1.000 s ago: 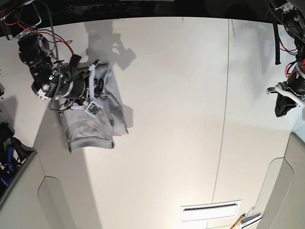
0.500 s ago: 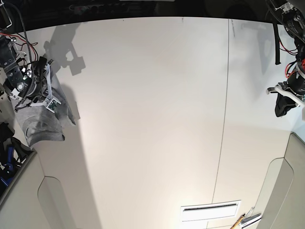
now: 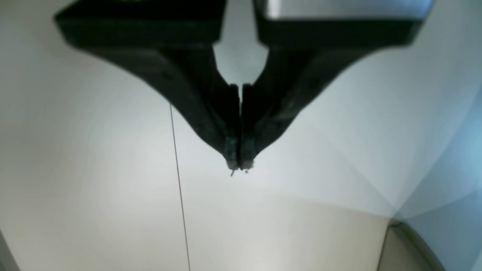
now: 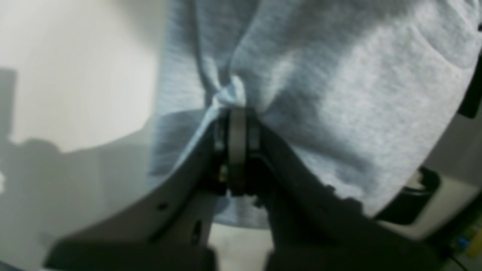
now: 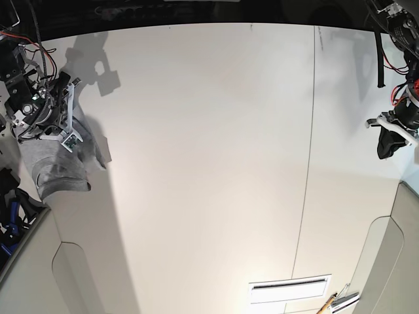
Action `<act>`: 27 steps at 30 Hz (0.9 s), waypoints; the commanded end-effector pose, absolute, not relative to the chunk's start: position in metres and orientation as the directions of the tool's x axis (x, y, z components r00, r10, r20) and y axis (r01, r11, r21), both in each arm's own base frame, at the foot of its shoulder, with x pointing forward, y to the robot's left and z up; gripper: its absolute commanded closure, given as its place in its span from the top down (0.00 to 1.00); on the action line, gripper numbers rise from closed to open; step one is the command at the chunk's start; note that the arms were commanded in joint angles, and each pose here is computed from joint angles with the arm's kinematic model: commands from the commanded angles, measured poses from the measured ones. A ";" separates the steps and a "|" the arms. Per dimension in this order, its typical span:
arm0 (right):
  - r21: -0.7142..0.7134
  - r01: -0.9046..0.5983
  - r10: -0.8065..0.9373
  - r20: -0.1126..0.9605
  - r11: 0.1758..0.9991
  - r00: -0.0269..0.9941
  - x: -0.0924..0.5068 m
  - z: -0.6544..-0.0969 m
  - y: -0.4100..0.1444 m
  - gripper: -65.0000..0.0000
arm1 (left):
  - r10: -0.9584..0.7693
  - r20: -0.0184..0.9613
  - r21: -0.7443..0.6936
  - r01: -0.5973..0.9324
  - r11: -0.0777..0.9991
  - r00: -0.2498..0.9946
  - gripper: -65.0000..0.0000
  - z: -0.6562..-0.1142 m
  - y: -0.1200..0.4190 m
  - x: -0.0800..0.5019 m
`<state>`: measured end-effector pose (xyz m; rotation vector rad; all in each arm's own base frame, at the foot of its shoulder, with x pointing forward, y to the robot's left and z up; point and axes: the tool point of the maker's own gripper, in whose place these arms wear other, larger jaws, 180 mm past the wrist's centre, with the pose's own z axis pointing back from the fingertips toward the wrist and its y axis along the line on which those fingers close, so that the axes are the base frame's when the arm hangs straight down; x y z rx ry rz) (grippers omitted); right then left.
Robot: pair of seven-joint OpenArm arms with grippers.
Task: Fold the T-shirt properly
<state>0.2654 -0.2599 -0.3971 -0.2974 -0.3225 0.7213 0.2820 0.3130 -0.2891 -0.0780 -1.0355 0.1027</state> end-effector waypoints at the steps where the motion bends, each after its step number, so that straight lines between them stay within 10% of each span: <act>1: -0.438 -0.542 0.678 0.259 0.717 0.688 0.289 -0.370 -0.267 0.00 | 0.107 0.881 -0.101 -0.038 0.994 0.462 0.00 -0.274 0.316 0.288; 12: -0.525 -0.286 0.574 0.546 0.802 0.610 0.315 -0.258 -0.278 0.00 | 0.130 0.852 -0.137 -0.023 0.990 0.508 0.00 -0.283 0.310 0.280; 27: -0.409 -0.568 0.694 0.311 0.714 0.649 0.173 -0.301 -0.238 0.00 | 0.102 0.697 -0.198 0.054 0.979 0.710 0.00 -0.289 0.301 0.146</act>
